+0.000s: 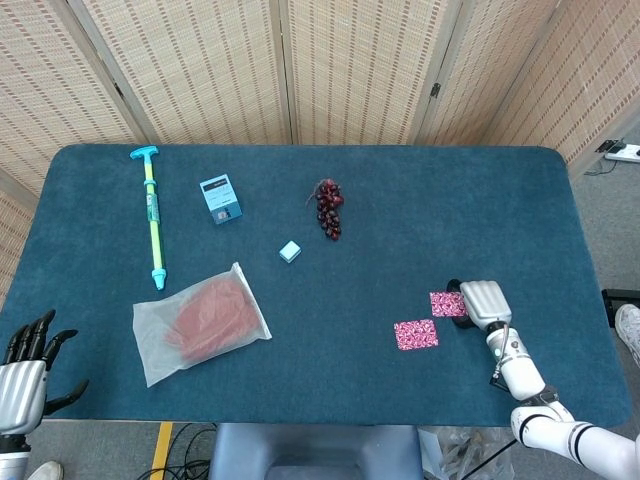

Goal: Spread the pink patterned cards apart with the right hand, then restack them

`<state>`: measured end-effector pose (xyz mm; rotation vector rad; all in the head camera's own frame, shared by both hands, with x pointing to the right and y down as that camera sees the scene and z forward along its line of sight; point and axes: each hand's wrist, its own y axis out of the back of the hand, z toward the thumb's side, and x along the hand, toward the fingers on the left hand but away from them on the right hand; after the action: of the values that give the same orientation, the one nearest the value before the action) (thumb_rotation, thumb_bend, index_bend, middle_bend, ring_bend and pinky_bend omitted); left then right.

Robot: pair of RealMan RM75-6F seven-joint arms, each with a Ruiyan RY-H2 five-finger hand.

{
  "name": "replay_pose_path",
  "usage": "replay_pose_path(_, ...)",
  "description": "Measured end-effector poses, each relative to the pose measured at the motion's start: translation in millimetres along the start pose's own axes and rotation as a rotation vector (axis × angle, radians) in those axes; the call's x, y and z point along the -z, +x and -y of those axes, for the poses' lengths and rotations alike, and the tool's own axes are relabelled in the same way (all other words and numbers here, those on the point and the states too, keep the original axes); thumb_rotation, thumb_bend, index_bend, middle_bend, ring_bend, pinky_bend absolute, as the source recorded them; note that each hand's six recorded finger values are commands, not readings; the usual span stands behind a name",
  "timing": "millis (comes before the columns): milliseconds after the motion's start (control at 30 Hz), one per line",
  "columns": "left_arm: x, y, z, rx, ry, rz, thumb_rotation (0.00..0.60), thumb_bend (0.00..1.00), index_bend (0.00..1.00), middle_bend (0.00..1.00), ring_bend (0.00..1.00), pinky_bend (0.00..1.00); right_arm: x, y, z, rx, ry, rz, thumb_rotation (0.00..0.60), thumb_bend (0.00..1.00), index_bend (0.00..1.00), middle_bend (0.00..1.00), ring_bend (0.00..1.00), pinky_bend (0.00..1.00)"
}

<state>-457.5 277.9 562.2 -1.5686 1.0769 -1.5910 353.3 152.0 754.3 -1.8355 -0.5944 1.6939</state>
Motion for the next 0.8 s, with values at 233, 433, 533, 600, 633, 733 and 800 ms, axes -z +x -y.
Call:
replay_pose_path(233, 0.1, 0.2, 0.4, 0.002, 0.001, 0.000, 0.600, 0.23, 0.26, 0.03, 0.02, 0.09, 1.0, -0.9, -1.8, 0.001, -0.007, 0.004, 0.600, 0.26, 0.32, 1.00, 1.00, 1.00)
replay_pose_path(433, -0.1, 0.3, 0.3, 0.002, 0.003, 0.000, 0.600, 0.23, 0.27, 0.03, 0.02, 0.09, 1.8, -1.4, -3.7, 0.007, -0.010, 0.003, 0.600, 0.26, 0.32, 1.00, 1.00, 1.00)
replay_pose_path(533, -0.1, 0.1, 0.3, 0.002, 0.003, -0.001, 0.600, 0.23, 0.27, 0.03, 0.02, 0.09, 2.4, -1.9, -2.1, 0.000, -0.010, 0.006, 0.600, 0.26, 0.32, 1.00, 1.00, 1.00)
replay_pose_path(600, 0.0, -0.1, 0.1, 0.002, 0.003, -0.001, 0.600, 0.23, 0.27, 0.03, 0.02, 0.09, 2.1, -2.0, -1.4, -0.001, -0.012, 0.006, 0.600, 0.26, 0.32, 1.00, 1.00, 1.00)
replay_pose_path(633, 0.2, -0.2, -0.1, 0.002, 0.004, -0.001, 0.600, 0.23, 0.27, 0.03, 0.02, 0.09, 2.0, -1.9, -1.4, 0.000, -0.013, 0.005, 0.600, 0.27, 0.32, 1.00, 1.00, 1.00)
replay_pose_path(733, 0.3, -0.1, -0.2, 0.002, 0.004, -0.002, 0.600, 0.23, 0.28, 0.03, 0.02, 0.09, 1.8, -1.3, -1.8, 0.007, -0.017, 0.003, 0.600, 0.29, 0.33, 1.00, 1.00, 1.00)
replay_pose_path(800, -0.1, -0.1, 0.1, 0.003, 0.004, 0.000, 0.600, 0.23, 0.28, 0.03, 0.02, 0.09, 2.3, -0.5, -2.1, 0.010, -0.019, 0.003, 0.600, 0.30, 0.34, 1.00, 1.00, 1.00)
